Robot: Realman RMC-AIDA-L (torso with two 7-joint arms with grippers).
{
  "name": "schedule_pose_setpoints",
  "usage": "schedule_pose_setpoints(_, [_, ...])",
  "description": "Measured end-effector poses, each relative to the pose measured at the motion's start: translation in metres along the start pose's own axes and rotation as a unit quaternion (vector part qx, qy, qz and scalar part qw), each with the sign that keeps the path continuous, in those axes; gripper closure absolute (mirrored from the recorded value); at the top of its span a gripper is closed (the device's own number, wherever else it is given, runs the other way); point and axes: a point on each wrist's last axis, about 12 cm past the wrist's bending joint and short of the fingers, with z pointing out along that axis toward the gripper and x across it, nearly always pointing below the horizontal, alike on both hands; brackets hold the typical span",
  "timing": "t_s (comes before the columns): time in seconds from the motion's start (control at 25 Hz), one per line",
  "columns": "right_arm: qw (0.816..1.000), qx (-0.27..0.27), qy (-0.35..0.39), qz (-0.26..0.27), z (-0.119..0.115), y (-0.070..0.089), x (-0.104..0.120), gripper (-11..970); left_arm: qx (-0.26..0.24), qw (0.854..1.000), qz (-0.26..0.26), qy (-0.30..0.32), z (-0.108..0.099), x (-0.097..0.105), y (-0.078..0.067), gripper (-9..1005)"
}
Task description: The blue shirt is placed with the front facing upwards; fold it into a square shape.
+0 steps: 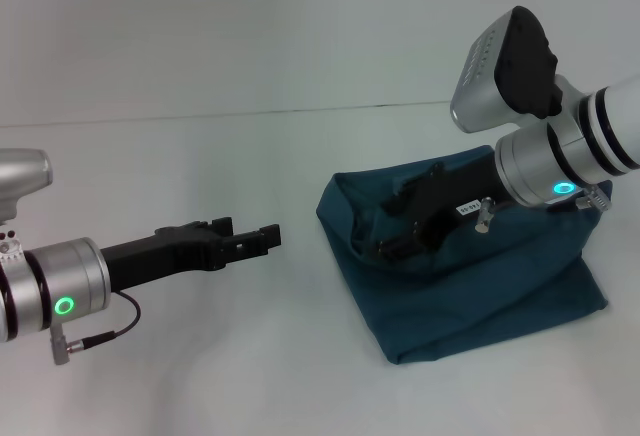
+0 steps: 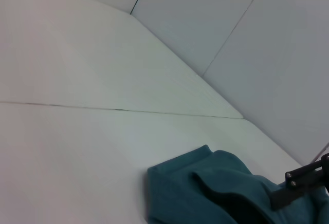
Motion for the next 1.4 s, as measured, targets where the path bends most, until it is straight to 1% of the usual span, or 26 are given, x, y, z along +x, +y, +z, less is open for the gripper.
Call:
schedule_pose_setpoints(0.12, [1.000, 0.010, -0.008, 0.010, -0.002, -0.003, 0.002, 232, 0.000, 1.000, 0.000, -0.001, 0.000, 0.000, 0.000, 47])
schedule_pose_setpoints(0.2, [0.999, 0.026, -0.019, 0.022, -0.006, -0.007, 0.005, 233, 0.001, 1.000, 0.000, -0.001, 0.000, 0.000, 0.000, 47])
schedule_pose_setpoints(0.32, [0.996, 0.057, -0.040, 0.048, -0.014, -0.015, 0.013, 235, 0.001, 1.000, -0.001, -0.002, 0.000, 0.000, 0.000, 47])
schedule_pose_setpoints(0.52, [0.989, 0.091, -0.062, 0.095, -0.022, -0.025, 0.029, 237, 0.000, 1.000, -0.002, -0.002, 0.002, 0.000, 0.000, 47])
schedule_pose_setpoints(0.64, [0.982, 0.107, -0.074, 0.135, -0.025, -0.030, 0.041, 239, 0.001, 1.000, 0.000, -0.002, 0.003, -0.002, -0.001, 47])
schedule_pose_setpoints(0.76, [0.972, 0.121, -0.081, 0.187, -0.025, -0.036, 0.056, 240, 0.002, 1.000, 0.003, -0.002, 0.004, -0.004, -0.002, 47])
schedule_pose_setpoints(0.88, [0.962, 0.131, -0.082, 0.227, -0.023, -0.040, 0.068, 242, 0.004, 1.000, 0.005, -0.002, 0.006, -0.006, -0.002, 47])
schedule_pose_setpoints(1.04, [0.949, 0.142, -0.086, 0.269, -0.022, -0.045, 0.078, 244, 0.006, 1.000, 0.007, -0.001, 0.007, -0.008, -0.003, 47])
schedule_pose_setpoints(1.4, [0.928, 0.164, -0.089, 0.323, -0.021, -0.052, 0.088, 249, 0.009, 1.000, 0.012, 0.001, 0.010, -0.011, -0.005, 46])
